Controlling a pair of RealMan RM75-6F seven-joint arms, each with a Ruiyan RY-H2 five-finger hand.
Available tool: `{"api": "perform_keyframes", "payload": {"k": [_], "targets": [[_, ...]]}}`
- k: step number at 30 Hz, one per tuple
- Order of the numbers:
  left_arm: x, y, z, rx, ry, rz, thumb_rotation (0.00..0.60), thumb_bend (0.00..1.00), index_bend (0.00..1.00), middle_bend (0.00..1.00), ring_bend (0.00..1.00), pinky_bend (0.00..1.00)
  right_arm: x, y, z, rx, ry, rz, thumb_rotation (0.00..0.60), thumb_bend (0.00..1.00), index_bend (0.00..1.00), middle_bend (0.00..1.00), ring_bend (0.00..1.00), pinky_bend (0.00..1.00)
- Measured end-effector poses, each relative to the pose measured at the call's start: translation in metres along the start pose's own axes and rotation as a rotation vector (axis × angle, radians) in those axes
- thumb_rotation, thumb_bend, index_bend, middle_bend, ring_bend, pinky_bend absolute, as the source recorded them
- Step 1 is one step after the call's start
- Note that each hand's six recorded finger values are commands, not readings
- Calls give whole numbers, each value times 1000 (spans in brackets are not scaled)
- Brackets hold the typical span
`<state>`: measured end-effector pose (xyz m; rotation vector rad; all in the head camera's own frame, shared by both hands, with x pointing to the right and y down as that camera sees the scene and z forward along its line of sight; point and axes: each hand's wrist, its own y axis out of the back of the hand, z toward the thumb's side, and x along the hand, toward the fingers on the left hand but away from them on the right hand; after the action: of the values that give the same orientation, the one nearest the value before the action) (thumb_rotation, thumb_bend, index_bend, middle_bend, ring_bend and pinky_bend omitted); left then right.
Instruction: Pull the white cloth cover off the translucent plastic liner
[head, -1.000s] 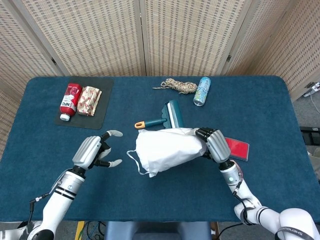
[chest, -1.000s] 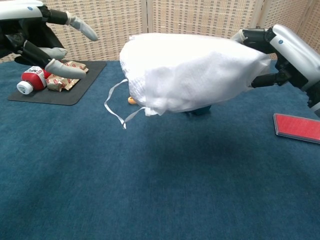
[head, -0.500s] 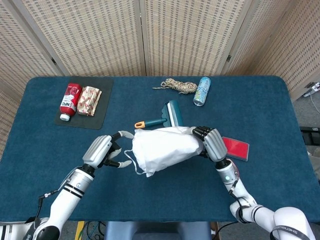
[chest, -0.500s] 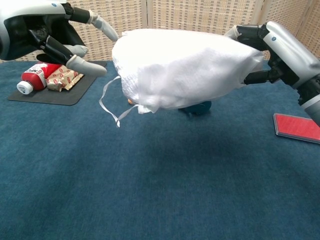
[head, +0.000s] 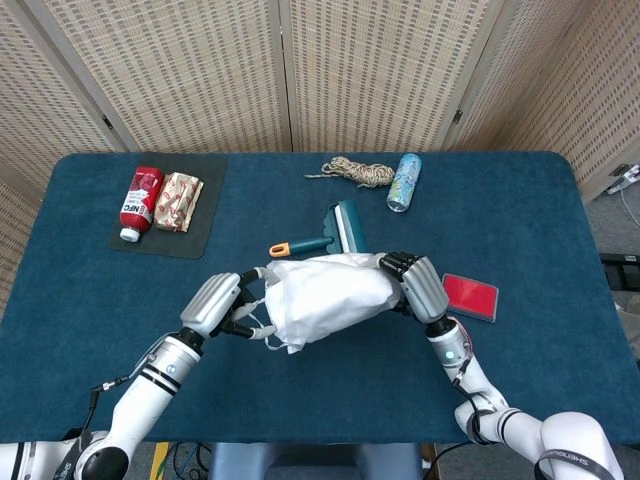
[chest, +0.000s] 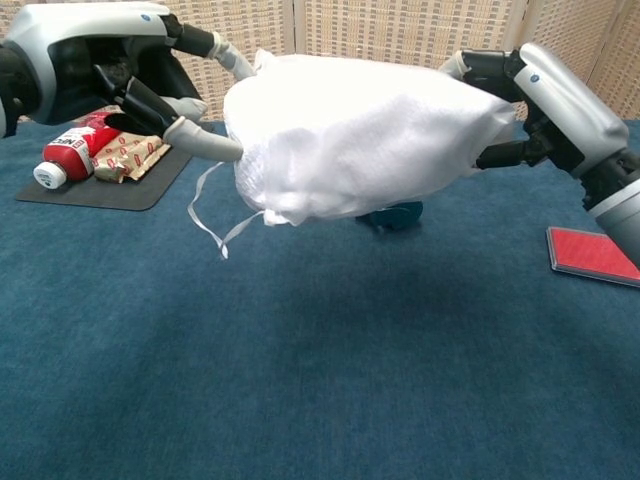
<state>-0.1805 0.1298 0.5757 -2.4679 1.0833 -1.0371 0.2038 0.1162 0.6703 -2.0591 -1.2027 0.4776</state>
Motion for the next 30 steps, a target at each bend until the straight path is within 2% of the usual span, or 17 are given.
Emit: {"api": "perform_keyframes", "payload": {"k": [5,14,20,25,30], "targets": [[4,-5,7,-12,-12,-14,600,5,347,1000,879,983,-1,-1,1,-6,2,1,600,741,587,620,546,660],[10,-9,15,-16,-35,3,600,4,554,1000,891,983,-1,-3,2,-13,4,7,600,740,587,620,546,660],[11,-11,19,-31,-51,8,600,8,609,1000,894,983,-1,-5,3,-18,5,11,600,740,587,620,546,660],[11,-12,21,-40,-58,6,600,111,628,1000,894,983,-2,-6,3,-19,7,11,600,743,587,620,546,660],[11,-13,21,-43,-63,4,600,328,646,1000,883,977,-2,-6,2,-17,5,11,600,744,587,620,546,660]]}}
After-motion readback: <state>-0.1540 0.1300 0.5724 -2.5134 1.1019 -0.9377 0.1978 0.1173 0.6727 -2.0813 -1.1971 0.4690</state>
